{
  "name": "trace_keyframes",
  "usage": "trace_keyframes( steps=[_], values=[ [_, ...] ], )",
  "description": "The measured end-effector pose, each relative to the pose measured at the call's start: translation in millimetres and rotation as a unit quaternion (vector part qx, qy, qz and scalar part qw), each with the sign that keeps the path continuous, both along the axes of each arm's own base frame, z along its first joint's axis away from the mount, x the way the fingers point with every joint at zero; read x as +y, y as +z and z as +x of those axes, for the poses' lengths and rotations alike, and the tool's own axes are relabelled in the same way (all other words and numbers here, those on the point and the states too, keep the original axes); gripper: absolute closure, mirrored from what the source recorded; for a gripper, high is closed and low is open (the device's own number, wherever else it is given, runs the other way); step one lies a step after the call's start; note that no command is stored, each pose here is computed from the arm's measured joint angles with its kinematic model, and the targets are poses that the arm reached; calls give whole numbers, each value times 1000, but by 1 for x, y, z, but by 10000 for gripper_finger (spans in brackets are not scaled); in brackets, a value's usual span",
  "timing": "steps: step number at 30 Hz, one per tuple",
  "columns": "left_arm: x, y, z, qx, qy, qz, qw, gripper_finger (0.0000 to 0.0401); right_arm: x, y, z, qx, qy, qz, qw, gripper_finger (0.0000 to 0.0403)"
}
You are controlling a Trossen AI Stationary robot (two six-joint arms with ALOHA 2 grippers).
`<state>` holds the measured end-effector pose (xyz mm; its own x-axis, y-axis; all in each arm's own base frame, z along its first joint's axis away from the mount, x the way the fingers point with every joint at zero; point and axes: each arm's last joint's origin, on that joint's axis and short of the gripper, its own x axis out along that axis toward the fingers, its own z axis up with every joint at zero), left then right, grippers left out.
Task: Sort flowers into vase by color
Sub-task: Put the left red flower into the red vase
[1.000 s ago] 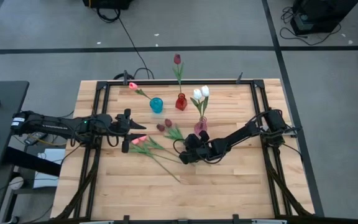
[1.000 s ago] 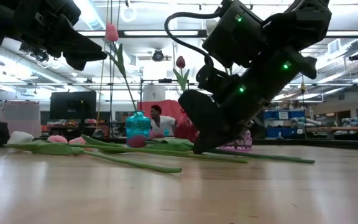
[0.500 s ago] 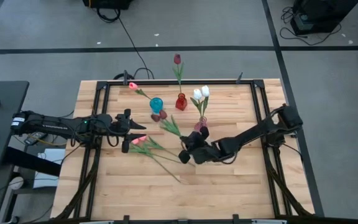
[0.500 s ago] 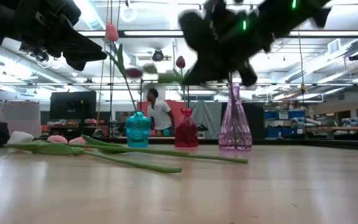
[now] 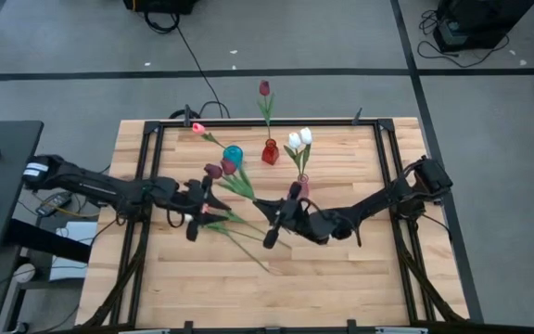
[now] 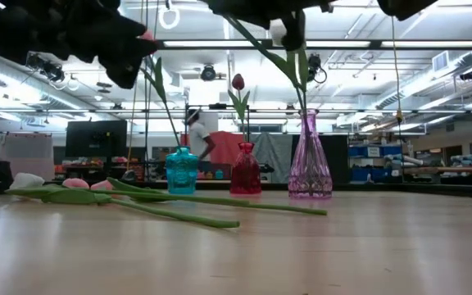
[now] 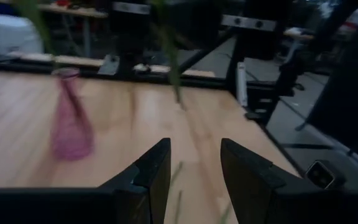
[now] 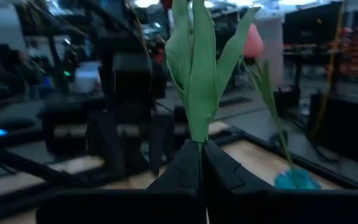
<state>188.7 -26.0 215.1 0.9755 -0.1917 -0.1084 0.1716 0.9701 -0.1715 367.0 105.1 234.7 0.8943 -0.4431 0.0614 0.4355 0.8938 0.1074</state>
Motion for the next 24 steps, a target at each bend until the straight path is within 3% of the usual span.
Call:
trace_keyframes(
  steps=[13, 24],
  values=[
    [-13, 10, 50, -36, -15, 23, 999, 255, -14, 4, 6, -16, 45, -17, 999, 391],
    [-1, 15, 84, -46, 35, 36, 998, 255, -15, 9, 6, -21, 47, -61, 997, 391]
  ],
)
